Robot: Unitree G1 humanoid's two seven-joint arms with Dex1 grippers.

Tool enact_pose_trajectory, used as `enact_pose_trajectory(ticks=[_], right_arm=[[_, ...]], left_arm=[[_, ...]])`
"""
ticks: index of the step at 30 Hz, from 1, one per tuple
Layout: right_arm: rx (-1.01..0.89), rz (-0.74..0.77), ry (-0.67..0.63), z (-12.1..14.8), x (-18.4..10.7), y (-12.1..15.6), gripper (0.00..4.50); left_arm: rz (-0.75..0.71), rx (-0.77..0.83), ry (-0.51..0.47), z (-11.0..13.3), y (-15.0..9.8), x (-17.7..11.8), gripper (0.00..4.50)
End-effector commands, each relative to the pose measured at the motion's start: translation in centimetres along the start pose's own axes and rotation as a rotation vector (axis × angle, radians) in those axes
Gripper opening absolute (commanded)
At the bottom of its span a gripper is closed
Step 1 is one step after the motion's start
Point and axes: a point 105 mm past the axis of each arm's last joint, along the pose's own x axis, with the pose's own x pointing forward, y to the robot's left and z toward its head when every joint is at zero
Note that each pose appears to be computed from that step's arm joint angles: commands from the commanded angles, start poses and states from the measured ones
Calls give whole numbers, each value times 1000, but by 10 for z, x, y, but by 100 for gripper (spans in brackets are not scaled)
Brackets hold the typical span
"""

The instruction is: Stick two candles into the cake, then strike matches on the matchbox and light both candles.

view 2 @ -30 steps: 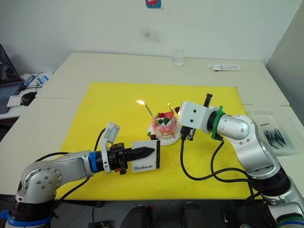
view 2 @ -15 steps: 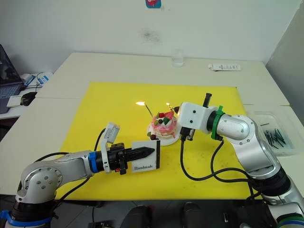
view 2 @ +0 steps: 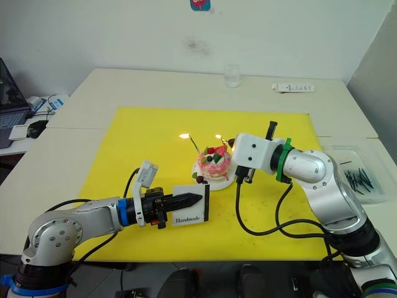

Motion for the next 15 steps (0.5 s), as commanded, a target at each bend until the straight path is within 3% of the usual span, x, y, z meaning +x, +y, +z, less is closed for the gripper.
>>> enact_pose_trajectory(ticks=[1,3,9,15], right_arm=[[-5,-132,78,-15,-21,-25,6],[17,-177,132,-28,-32,-33,6],[82,-381,411,-88,-103,-70,6],[317,-579,601,-146,-163,-69,6]], left_arm=[[-40,28,-24,7,-8,3,0],[-42,30,-20,6,-10,4,0],[-27,37,-12,2,-11,14,0],[-31,20,-4,-7,-14,26,0]])
